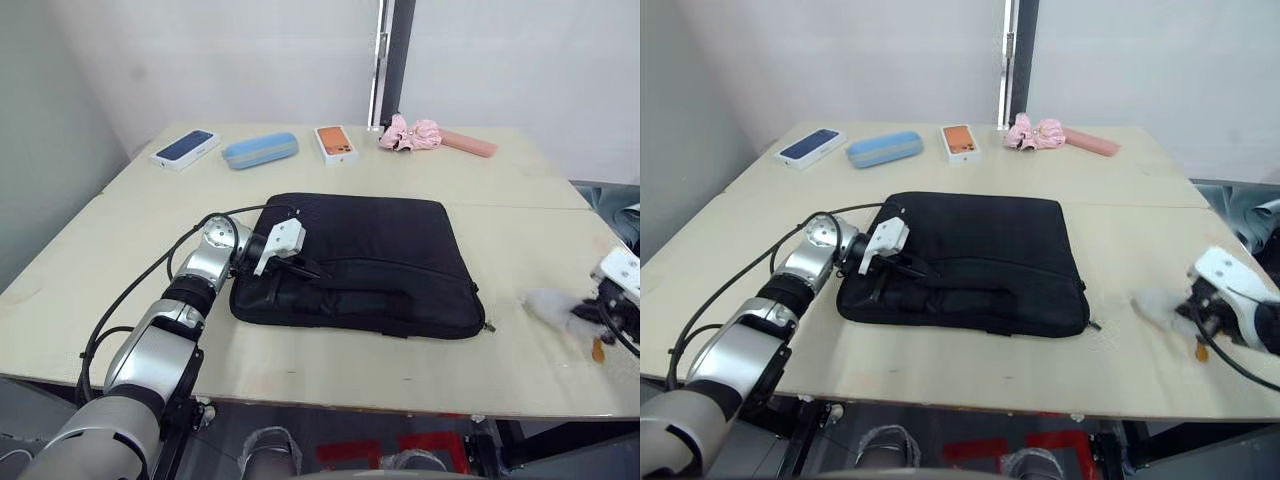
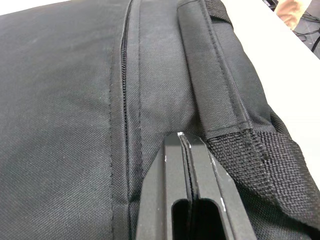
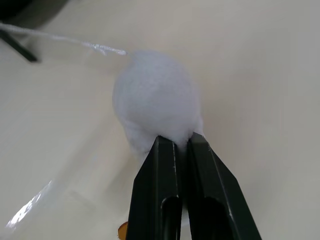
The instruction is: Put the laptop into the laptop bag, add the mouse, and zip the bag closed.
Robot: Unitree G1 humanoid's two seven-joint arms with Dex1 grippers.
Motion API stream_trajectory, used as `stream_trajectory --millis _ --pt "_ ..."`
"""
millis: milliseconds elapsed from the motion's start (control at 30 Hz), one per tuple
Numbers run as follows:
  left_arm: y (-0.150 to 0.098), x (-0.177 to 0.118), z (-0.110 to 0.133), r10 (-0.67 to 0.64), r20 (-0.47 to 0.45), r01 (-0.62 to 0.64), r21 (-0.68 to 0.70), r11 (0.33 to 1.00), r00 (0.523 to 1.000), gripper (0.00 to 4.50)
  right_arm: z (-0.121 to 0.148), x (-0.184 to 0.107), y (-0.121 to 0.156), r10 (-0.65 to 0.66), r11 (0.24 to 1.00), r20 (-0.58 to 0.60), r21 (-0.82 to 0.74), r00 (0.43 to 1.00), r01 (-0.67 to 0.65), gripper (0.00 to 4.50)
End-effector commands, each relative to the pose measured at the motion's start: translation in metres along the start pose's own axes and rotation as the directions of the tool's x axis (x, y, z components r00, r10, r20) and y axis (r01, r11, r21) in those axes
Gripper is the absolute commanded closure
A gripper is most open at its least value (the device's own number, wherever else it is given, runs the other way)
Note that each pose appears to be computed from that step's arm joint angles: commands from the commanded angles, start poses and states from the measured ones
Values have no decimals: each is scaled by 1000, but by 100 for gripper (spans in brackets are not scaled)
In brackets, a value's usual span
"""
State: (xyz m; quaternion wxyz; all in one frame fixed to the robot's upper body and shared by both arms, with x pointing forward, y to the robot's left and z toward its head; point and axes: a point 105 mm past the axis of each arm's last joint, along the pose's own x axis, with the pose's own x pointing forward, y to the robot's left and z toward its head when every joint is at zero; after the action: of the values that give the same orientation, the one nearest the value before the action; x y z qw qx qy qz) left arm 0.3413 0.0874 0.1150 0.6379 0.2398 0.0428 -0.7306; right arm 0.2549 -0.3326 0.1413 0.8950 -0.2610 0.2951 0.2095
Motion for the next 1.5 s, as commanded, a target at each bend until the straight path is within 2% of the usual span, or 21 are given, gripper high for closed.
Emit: stream_trajectory --millis 33,433,500,600,667,800,1033,1267,1367,1433,1500 --pt "-10 5 -6 -62 -28 62 -24 998 998 450 9 7 -8 -49 998 10 -48 999 49 446" --pt "-18 7 -10 -84 -28 83 -37 996 996 450 42 19 -16 -56 987 67 -147 996 65 446" --pt "-20 8 -12 -90 -35 89 -38 995 995 450 48 15 -11 -5 991 89 -134 996 17 446" --pt "-22 8 -14 -93 -38 92 -38 995 995 450 51 4 15 174 979 105 -130 979 -160 446" --pt "-22 8 -14 -93 -39 92 -37 995 995 450 51 -1 22 211 969 104 -155 972 -194 446" --pt "-22 9 -13 -97 -41 96 -33 995 994 450 34 -2 -7 73 987 13 -142 997 -70 446" --pt "-22 11 -11 -105 -42 104 -27 994 994 450 29 -12 -38 -49 990 -3 -134 999 48 446" --pt "-26 12 -12 -131 -62 130 -26 991 989 450 18 -25 -44 -62 982 -91 -183 994 45 446" --pt "-27 13 -11 -138 -61 136 -24 990 989 450 19 -27 -44 -68 980 -94 -194 993 49 446" --pt "-27 14 -11 -141 -57 140 -25 990 988 450 31 -22 -48 -104 971 -48 -221 993 92 446" --pt "-28 14 -12 -145 -60 144 -25 989 988 450 50 -13 -39 -75 967 24 -243 997 79 446"
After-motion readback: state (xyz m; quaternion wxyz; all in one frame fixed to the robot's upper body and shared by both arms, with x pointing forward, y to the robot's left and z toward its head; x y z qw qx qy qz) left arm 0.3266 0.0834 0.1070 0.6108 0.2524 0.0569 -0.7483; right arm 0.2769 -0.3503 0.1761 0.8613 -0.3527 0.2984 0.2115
